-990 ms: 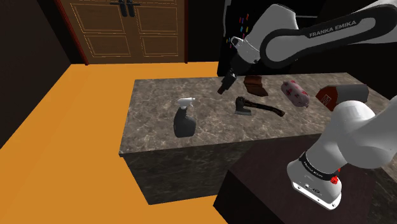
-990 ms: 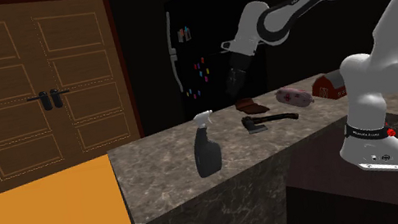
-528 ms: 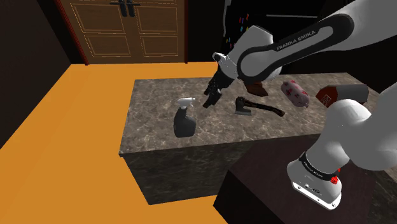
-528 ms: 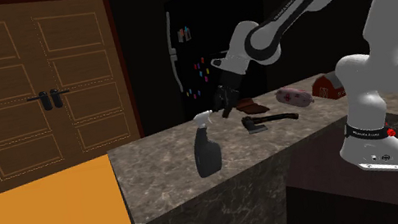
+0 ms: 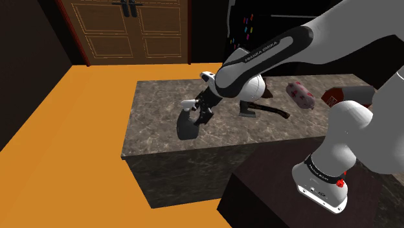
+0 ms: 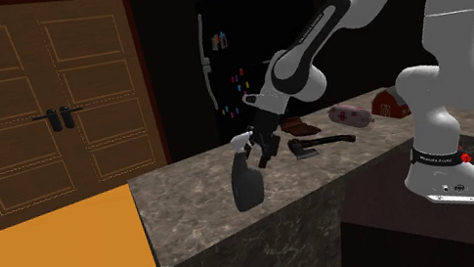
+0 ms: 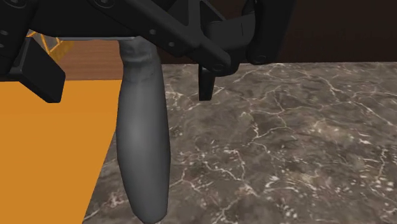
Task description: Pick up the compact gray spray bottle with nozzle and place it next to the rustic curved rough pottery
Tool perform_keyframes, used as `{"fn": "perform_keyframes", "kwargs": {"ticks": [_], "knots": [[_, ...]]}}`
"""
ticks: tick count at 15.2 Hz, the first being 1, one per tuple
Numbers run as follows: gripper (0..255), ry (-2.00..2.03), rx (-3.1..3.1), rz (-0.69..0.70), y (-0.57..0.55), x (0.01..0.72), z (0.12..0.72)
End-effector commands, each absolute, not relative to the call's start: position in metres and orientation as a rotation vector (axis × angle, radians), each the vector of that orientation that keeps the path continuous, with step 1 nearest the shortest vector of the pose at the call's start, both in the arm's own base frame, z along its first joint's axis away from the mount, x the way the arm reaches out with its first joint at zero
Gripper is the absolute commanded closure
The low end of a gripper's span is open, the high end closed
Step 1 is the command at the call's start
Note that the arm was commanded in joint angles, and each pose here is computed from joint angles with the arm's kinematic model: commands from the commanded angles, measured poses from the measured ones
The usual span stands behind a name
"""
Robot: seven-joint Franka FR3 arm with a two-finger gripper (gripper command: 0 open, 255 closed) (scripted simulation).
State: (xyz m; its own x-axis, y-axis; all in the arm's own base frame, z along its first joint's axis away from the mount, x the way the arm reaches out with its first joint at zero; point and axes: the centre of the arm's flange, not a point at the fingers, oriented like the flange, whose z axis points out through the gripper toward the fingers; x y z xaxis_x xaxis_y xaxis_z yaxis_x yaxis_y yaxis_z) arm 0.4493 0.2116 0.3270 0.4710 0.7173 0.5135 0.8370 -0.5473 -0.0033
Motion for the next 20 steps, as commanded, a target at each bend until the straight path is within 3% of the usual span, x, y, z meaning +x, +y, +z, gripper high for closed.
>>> {"fn": "perform_keyframes", "kwargs": {"ticks": [1,13,14,20], "knots": [[0,-1.341,-2.46,-0.683,0.217,0.452,0.317],[0,-1.341,-2.46,-0.683,0.228,0.459,0.296],[255,-1.341,-2.46,-0.683,0.228,0.459,0.296],[255,-1.341,-2.46,-0.683,0.228,0.459,0.296]]}}
